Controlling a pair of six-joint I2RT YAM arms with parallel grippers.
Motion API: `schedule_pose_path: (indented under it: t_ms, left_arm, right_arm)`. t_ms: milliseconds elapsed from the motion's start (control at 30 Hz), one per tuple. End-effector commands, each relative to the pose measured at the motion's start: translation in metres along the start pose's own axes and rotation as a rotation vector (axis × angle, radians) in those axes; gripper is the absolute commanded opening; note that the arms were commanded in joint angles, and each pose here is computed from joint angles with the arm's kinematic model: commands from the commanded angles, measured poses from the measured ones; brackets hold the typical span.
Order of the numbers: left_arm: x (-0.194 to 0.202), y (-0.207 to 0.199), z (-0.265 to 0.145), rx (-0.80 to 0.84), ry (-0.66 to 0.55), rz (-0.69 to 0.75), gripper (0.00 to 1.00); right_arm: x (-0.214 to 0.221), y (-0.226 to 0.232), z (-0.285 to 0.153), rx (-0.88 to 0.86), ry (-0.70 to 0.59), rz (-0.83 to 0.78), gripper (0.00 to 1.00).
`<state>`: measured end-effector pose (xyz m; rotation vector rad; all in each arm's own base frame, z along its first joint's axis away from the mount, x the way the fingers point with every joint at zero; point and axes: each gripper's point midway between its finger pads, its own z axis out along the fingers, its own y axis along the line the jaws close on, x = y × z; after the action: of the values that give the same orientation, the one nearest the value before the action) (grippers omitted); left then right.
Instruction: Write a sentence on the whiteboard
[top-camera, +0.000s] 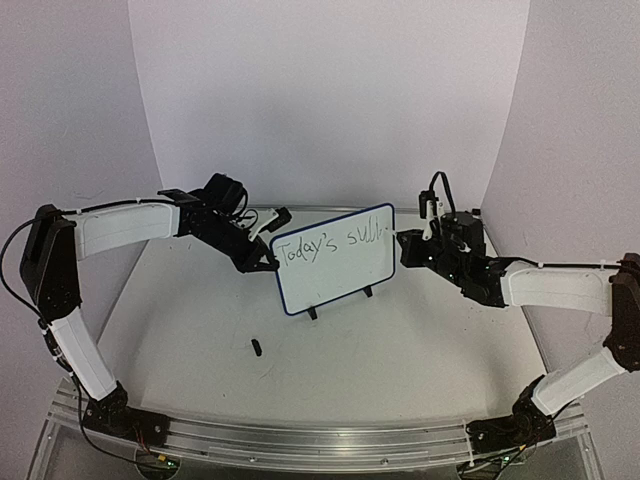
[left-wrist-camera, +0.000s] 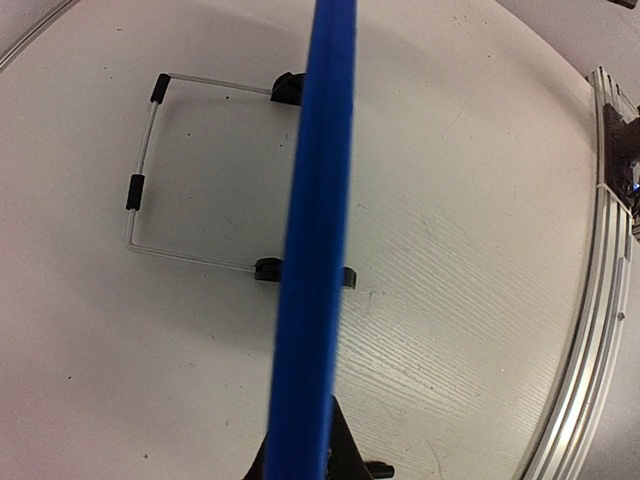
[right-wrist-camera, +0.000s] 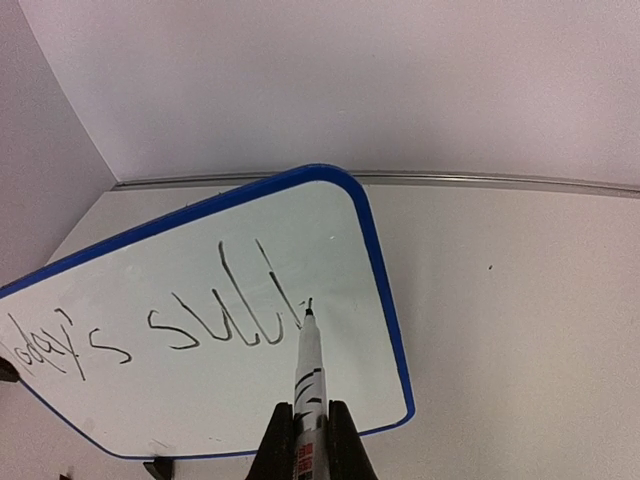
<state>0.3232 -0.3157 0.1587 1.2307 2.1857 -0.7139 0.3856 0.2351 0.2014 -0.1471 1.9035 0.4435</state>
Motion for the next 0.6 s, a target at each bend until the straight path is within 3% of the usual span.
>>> schedule_pose_path:
  t_ms: [0,200,567]
  left_arm:
    - [0.026,0.012,0.011,-0.058,0.111,0.004,0.0]
    - [0.026,0.011,0.011,-0.056,0.112,0.004,0.0]
    - [0.026,0.011,0.009,-0.062,0.109,0.008,0.0]
  right_arm:
    - [-0.011,0.012,-0.027,-0.093,-0.008,0.034,0.0]
    - [-0.002,0.04,-0.032,-0.246,0.05,0.011,0.0]
    - [0.007,0.076,-0.01,-0.31,0.087,-0.051,0.0]
